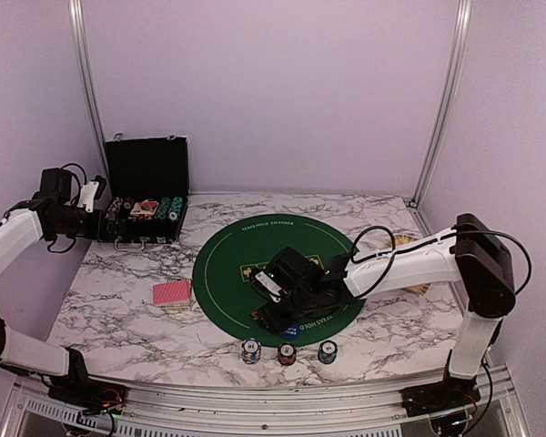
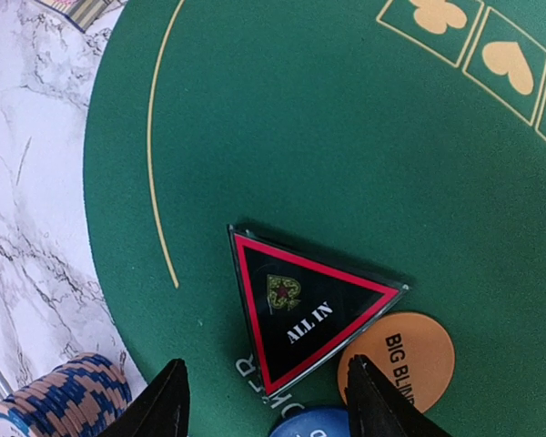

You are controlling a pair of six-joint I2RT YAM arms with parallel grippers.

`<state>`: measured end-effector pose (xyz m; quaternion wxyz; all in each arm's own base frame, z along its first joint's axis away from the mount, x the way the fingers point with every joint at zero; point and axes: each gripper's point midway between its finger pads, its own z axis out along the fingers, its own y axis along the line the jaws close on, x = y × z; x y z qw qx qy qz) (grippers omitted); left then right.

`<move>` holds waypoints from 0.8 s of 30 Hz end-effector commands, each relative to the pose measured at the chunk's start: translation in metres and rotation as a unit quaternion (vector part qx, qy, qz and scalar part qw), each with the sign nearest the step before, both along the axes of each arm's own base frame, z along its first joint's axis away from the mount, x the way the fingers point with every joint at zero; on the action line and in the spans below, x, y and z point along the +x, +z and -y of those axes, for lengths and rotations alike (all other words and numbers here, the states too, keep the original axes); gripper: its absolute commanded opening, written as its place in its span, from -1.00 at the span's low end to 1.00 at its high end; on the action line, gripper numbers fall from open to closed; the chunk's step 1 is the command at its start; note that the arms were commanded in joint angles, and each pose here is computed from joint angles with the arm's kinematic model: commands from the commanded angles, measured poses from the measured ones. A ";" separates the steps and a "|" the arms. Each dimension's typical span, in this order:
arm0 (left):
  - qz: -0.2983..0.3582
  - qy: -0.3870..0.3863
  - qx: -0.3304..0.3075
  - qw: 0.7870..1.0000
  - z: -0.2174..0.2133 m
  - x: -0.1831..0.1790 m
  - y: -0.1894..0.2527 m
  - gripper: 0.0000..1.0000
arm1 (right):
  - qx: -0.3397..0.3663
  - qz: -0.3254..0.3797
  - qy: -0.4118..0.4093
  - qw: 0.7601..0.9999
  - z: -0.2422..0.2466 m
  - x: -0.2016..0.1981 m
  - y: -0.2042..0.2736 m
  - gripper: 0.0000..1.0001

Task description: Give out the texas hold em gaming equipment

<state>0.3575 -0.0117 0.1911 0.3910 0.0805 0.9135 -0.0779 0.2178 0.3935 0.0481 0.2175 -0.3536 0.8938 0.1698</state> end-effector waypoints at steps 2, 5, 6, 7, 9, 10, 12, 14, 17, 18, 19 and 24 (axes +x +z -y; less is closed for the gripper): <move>0.017 -0.007 -0.011 1.000 0.004 -0.001 0.020 0.98 | -0.015 0.002 0.004 1.000 -0.007 0.004 -0.004 0.09; 0.021 -0.007 -0.011 1.000 0.004 -0.001 0.023 0.98 | -0.022 0.004 0.005 1.000 -0.007 0.006 -0.006 0.03; 0.022 -0.007 -0.011 1.000 0.004 -0.001 0.024 0.98 | -0.024 0.004 0.005 1.000 -0.007 0.006 -0.007 0.00; 0.024 -0.008 -0.011 1.000 0.004 -0.001 0.026 0.98 | -0.026 0.005 0.005 1.000 -0.007 0.007 -0.008 -0.04; 0.026 -0.008 -0.012 1.000 0.005 -0.001 0.028 0.98 | -0.031 0.004 0.006 1.000 -0.008 0.007 -0.010 -0.09; 0.027 -0.008 -0.013 1.000 0.005 -0.001 0.029 0.98 | -0.032 0.004 0.007 0.999 -0.008 0.007 -0.011 -0.11; 0.031 -0.010 -0.015 0.999 0.006 -0.001 0.032 0.98 | -0.035 0.002 0.007 0.999 -0.008 0.007 -0.015 -0.16; 0.034 -0.013 -0.019 0.999 0.007 -0.002 0.034 0.98 | -0.039 0.001 0.007 0.999 -0.008 0.008 -0.019 -0.19; 0.038 -0.017 -0.023 0.999 0.009 -0.002 0.038 0.98 | -0.041 0.001 0.006 0.999 -0.011 0.010 -0.023 -0.24; 0.039 -0.017 -0.025 0.999 0.010 -0.002 0.039 0.98 | -0.042 0.002 0.007 0.999 -0.012 0.011 -0.024 -0.25; 0.039 -0.017 -0.026 0.999 0.010 -0.001 0.040 0.98 | -0.043 0.004 0.006 0.999 -0.013 0.012 -0.025 -0.26; 0.041 -0.018 -0.030 0.999 0.011 0.000 0.043 0.98 | -0.045 0.015 0.007 0.999 -0.024 0.021 -0.027 -0.31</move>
